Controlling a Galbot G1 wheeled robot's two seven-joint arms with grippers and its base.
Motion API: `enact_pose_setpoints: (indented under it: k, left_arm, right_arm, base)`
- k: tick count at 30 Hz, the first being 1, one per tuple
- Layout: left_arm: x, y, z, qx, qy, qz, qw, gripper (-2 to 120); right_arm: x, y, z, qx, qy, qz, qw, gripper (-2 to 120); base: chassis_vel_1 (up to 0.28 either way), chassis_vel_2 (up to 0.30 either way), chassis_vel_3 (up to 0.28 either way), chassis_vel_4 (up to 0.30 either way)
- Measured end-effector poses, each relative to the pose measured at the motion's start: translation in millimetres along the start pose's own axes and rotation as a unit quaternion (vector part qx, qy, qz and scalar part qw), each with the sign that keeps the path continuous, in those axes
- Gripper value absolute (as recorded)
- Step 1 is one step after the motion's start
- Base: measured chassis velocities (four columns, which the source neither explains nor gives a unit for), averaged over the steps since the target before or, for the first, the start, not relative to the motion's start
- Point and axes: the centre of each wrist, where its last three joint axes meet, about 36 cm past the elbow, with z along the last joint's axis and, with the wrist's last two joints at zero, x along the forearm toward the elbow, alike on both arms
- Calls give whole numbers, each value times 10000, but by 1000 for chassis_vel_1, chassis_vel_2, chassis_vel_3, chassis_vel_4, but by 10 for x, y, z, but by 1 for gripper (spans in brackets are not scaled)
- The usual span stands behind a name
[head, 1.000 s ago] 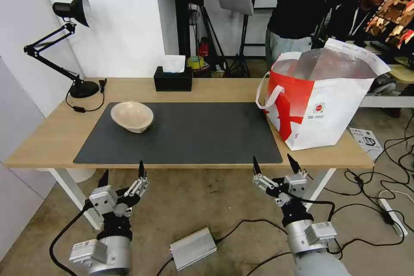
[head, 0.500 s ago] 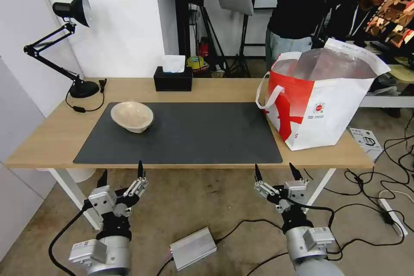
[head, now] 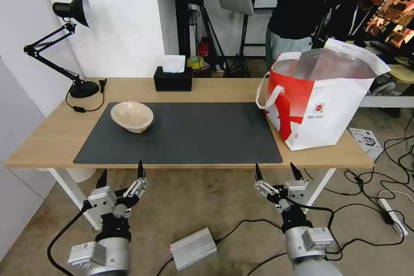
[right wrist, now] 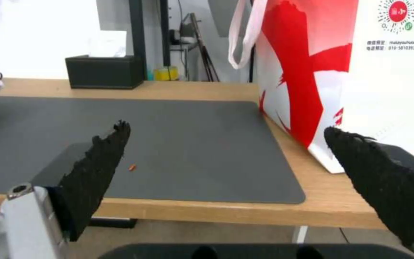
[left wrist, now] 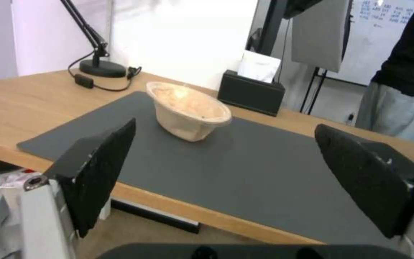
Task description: Pick up the trash from the table and place it into the takeout bag.
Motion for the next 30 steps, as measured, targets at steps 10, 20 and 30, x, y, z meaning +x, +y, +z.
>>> enact_pose_setpoints:
  k: [10,20,30]
  left_arm:
    - [-7,7,-6,13,-14,-17,10000,100]
    - [-41,36,-113,491,93,-153,9986,100]
    - [-159,86,-277,1080,220,-248,9936,100]
  right_arm:
    - [-11,-12,8,38,5,28,10000,100]
    - [-12,-14,10,44,7,28,10000,100]
    - [-13,-14,9,43,6,29,10000,100]
  base:
    - [0,0,0,0]
    - [0,0,0,0]
    - [0,0,0,0]
